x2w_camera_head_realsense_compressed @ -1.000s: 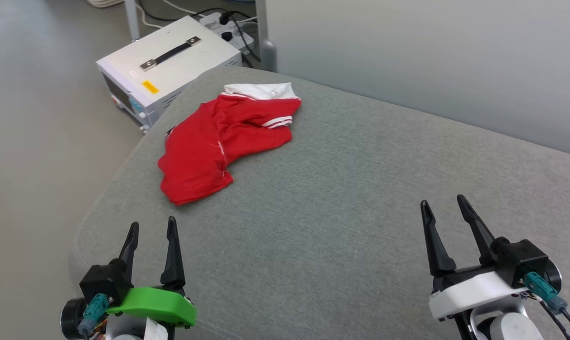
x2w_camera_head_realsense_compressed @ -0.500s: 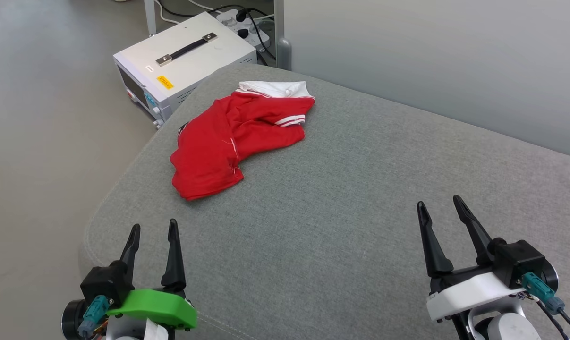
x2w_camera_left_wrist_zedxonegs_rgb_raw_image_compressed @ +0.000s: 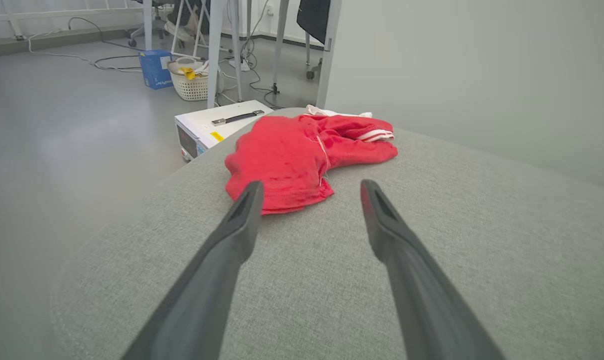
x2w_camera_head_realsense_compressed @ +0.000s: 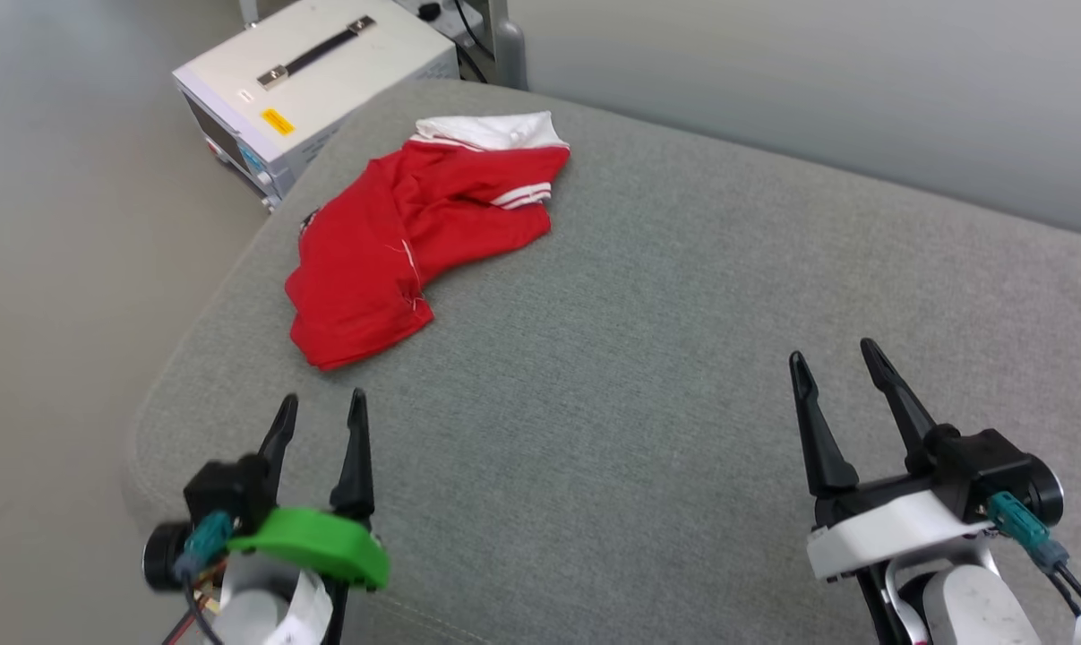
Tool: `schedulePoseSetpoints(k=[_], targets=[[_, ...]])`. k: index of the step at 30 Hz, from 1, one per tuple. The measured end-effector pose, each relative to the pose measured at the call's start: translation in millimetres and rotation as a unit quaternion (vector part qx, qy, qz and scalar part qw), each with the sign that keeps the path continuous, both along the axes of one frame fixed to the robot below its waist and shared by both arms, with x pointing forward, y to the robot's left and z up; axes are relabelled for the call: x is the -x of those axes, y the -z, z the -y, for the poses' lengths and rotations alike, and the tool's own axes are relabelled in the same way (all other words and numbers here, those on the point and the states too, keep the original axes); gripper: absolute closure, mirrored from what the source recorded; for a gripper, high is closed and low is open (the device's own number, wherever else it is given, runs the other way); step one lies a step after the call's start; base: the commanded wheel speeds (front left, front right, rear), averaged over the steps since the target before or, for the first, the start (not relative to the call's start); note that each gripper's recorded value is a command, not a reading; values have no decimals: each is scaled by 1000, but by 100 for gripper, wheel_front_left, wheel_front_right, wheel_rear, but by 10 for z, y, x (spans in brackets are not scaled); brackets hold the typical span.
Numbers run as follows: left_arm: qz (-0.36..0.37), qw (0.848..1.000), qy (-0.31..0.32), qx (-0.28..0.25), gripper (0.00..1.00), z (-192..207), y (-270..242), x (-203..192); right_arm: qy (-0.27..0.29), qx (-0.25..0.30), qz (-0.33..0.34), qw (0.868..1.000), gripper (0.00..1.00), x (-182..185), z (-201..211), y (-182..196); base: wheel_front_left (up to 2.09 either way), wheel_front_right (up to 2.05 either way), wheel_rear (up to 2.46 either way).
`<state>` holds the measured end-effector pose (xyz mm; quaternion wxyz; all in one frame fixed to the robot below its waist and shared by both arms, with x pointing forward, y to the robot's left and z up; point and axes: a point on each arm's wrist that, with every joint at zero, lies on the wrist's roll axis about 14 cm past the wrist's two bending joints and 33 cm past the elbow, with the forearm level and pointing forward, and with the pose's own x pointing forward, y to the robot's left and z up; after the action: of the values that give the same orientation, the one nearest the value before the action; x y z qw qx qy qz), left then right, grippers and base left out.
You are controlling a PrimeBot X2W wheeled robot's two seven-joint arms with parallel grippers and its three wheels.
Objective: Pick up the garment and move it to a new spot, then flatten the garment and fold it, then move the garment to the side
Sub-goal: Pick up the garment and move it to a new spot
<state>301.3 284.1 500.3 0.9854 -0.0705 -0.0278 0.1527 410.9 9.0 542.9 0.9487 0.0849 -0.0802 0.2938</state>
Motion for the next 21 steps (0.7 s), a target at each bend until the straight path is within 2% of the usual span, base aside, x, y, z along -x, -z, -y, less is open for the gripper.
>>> schedulePoseSetpoints(k=[6,9,11,13,17,21], targets=[[-51,996,59,-37,0,-79,16,-632,17,8,-3,1000,0,-194,86,114,0,0,0],[-72,993,85,-29,0,-125,-64,-997,32,4,-9,999,0,-312,176,186,0,0,0],[-98,989,104,-43,0,-196,-132,-1251,45,5,-18,999,0,-382,261,269,0,0,0],[-135,984,112,-26,0,-275,-112,-1432,54,9,-27,998,0,-422,328,360,0,0,0],[-284,950,131,-7,0,-401,260,-1586,70,17,-40,997,0,-492,452,505,0,0,0],[-370,918,140,2,0,-471,479,-1723,90,19,-50,994,0,-569,603,619,0,0,0]])
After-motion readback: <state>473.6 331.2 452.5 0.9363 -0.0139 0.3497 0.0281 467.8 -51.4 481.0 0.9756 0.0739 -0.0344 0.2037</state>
